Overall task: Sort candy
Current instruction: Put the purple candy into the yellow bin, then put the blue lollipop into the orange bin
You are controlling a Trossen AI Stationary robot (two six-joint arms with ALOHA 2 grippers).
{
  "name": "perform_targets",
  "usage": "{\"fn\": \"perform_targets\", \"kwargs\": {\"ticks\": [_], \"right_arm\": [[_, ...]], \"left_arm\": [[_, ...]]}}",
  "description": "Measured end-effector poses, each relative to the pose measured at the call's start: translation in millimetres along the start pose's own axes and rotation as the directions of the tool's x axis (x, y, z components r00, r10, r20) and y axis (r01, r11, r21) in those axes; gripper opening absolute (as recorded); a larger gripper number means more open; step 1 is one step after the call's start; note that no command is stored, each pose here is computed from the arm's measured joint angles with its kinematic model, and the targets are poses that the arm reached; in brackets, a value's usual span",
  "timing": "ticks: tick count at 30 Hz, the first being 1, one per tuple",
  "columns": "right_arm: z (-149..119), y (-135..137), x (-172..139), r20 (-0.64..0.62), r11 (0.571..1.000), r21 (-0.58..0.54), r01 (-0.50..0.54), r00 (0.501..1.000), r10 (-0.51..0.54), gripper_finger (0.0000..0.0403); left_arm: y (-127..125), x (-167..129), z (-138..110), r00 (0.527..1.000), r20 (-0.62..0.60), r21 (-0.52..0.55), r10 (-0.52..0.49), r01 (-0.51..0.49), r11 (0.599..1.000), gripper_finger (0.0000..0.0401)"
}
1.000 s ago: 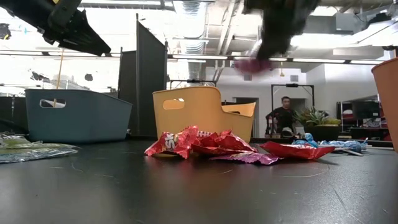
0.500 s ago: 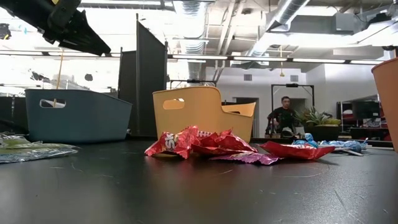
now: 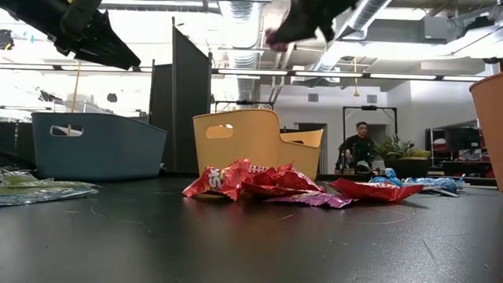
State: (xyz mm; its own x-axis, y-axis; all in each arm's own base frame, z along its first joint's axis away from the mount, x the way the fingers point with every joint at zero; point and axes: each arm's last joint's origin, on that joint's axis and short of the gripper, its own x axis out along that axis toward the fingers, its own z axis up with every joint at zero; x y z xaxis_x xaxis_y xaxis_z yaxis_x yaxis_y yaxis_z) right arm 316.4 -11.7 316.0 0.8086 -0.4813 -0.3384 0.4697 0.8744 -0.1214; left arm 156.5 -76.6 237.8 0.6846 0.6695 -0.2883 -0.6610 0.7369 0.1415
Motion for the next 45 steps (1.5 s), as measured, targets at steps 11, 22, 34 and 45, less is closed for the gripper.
{"fn": "perform_targets", "kwargs": {"ticks": [11,22,34,45], "right_arm": [[-6.1,-22.8,20.7,-0.051,0.998,0.048,0.038,0.998,-0.036,0.0275],[-25.8,-25.0,-26.1,-0.358,0.998,0.034,-0.052,0.932,0.061,0.0297],[-68.6,-53.8,-38.8,-0.792,0.961,0.154,0.231,0.61,-0.02,0.0273],[-94.5,-89.0,-15.0,-0.933,0.943,0.135,0.303,0.358,0.019,0.0227]], "left_arm": [[0.7,0.0,-0.6,1.0,-0.003,0.029,0.003,-0.002,1.0,0.027],[1.1,0.0,-1.0,1.0,-0.005,0.048,0.004,-0.004,0.999,0.027],[1.9,2.0,0.0,1.0,0.006,0.055,0.024,-0.025,0.998,0.027],[2.5,3.9,0.5,0.999,0.001,0.044,0.033,-0.033,0.998,0.027]]}}
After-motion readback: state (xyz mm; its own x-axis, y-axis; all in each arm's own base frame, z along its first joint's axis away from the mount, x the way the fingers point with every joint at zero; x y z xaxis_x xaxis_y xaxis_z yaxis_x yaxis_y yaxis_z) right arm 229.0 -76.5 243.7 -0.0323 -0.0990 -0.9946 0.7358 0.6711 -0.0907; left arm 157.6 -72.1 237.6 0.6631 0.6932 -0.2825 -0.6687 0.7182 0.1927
